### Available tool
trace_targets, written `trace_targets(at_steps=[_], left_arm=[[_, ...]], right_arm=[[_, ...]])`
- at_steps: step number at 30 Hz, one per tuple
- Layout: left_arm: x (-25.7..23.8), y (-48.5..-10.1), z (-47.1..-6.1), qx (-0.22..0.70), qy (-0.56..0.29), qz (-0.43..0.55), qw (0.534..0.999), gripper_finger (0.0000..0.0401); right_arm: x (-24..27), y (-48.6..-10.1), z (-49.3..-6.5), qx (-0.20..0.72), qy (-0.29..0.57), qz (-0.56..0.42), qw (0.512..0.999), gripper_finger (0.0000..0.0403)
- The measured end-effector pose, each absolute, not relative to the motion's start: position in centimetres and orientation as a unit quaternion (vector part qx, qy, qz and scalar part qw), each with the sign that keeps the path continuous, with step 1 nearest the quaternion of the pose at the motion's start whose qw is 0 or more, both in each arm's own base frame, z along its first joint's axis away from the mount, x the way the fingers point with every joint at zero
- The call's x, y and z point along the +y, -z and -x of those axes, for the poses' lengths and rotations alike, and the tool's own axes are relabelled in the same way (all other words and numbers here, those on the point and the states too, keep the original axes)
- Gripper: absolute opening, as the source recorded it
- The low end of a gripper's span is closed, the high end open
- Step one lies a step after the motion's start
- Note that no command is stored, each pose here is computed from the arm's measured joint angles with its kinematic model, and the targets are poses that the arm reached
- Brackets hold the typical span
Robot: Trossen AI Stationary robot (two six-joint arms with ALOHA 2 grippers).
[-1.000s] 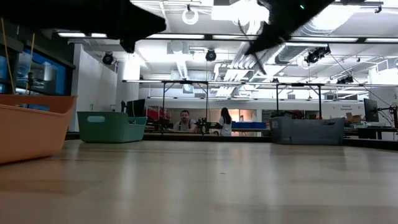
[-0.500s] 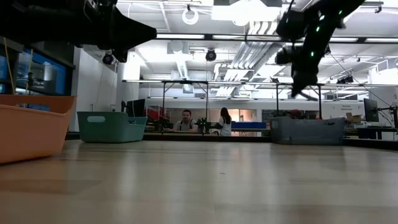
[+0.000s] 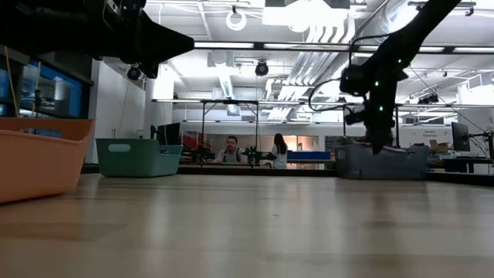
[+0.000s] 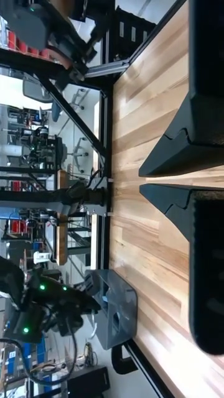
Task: Sort silverware by color (type)
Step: Put the light blue spoon into the black bin
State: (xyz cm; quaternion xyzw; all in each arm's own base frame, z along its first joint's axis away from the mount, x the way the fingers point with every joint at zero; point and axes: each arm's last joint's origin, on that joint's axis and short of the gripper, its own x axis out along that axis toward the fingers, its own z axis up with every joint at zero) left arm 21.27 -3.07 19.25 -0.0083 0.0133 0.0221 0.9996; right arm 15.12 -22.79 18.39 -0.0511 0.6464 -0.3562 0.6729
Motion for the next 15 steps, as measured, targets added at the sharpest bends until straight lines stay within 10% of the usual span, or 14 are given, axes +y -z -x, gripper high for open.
trace_targets(at_steps=[15], left_arm=[[-3.0, -19.3, -21.3, 0.013, -0.023, -0.001, 1.0, 0.0019]], right_arm=[[-24.1, -15.0, -15.8, 0.684, 0.319, 0.062, 0.654, 0.0023]])
